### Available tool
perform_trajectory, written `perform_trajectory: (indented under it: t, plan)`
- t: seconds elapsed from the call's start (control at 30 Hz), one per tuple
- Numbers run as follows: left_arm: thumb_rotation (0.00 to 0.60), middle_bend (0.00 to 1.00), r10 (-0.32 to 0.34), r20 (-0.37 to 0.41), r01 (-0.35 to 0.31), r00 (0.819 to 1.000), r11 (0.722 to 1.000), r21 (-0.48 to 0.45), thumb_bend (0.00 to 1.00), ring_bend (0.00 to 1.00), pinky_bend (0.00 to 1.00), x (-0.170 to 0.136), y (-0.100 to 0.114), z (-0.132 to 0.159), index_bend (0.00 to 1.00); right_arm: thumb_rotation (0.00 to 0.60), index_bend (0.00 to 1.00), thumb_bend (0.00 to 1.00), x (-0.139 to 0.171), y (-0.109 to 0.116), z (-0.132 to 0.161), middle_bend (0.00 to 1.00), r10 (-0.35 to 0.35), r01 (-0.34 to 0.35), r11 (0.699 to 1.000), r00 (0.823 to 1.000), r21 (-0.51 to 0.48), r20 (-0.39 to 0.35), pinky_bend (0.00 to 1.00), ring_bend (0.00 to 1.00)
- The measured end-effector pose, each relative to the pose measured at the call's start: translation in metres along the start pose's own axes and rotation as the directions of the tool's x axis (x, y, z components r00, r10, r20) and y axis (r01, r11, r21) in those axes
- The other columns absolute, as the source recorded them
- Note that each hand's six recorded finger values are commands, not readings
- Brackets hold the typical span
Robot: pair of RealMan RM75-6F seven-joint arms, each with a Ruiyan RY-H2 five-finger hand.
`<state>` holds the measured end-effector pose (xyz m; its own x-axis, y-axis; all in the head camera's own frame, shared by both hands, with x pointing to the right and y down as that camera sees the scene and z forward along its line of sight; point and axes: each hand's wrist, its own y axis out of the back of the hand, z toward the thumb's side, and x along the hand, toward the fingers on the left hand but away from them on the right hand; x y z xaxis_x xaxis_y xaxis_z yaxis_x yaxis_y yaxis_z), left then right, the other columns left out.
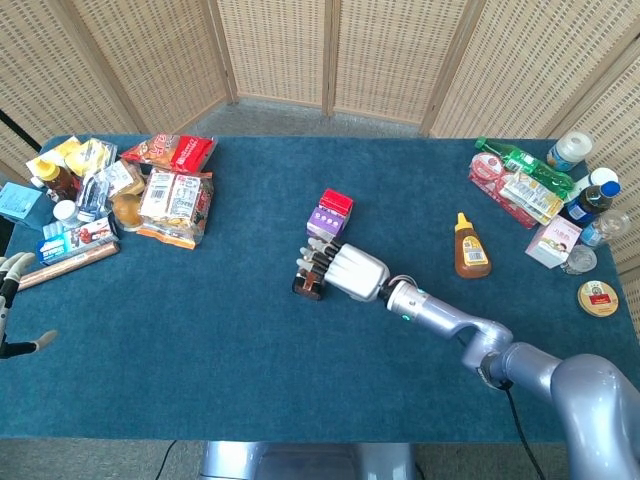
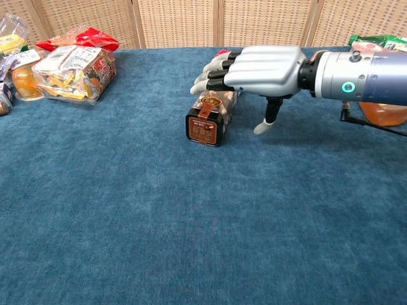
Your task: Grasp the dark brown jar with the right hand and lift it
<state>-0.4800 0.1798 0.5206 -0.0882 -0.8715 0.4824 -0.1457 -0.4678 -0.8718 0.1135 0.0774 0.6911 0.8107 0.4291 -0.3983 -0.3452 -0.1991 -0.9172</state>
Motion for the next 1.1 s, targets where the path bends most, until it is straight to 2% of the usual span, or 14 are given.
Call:
perform_trajectory:
  t: [0.3,0.4,0.5,0.57,0.63,0.77,1.1]
  plan:
    - [0.6,0.0,0.005,0.008,-0.005,1.0,1.0,-0.01,0.17,0.0,0.0,-0.002,0.002,0.001,0.0,0.6,0.01,0.04,-0.014,-0.002,0.015,0.0,0.028,-0.025,0.995,0.999,0.092,-0.03,0.0,0.0]
    - [0.6,0.0,0.006,0.009,-0.006,1.0,1.0,-0.016,0.17,0.0,0.0,-0.002,0.003,0.0,0.0,0.6,0.09,0.03,-0.017,-0.005,0.018,0.02,0.042,-0.038,0.993,0.999,0.113,-0.032,0.0,0.0]
    - [0.6,0.0,0.008,0.014,-0.007,1.0,1.0,-0.017,0.17,0.0,0.0,-0.003,0.004,0.001,0.0,0.6,0.27,0.05,-0.019,-0.005,0.02,0.2,0.044,-0.04,0.993,0.999,0.115,-0.032,0.02,0.02]
    - [0.6,0.0,0.008,0.015,-0.008,1.0,1.0,-0.019,0.17,0.0,0.0,-0.003,0.004,0.001,0.0,0.6,0.39,0.07,-0.018,-0.005,0.019,0.34,0.039,-0.035,0.993,0.999,0.109,-0.032,0.09,0.09]
    - [0.6,0.0,0.01,0.015,-0.01,1.0,1.0,-0.019,0.17,0.0,0.0,-0.003,0.005,0.001,0.0,0.6,0.43,0.08,-0.016,-0.005,0.019,0.4,0.038,-0.034,0.994,0.999,0.1,-0.033,0.12,0.15]
    - [0.6,0.0,0.012,0.017,-0.012,1.0,1.0,-0.02,0.17,0.0,0.0,-0.004,0.005,0.002,0.0,0.6,0.45,0.1,-0.008,-0.002,0.017,0.43,0.023,-0.02,0.996,0.999,0.088,-0.039,0.14,0.19]
    - [0.6,0.0,0.011,0.031,-0.011,0.999,1.0,-0.017,0.17,0.0,0.0,-0.006,0.005,0.006,0.0,0.6,0.46,0.13,0.022,0.019,0.009,0.44,-0.029,0.032,0.998,0.999,0.061,-0.04,0.16,0.2]
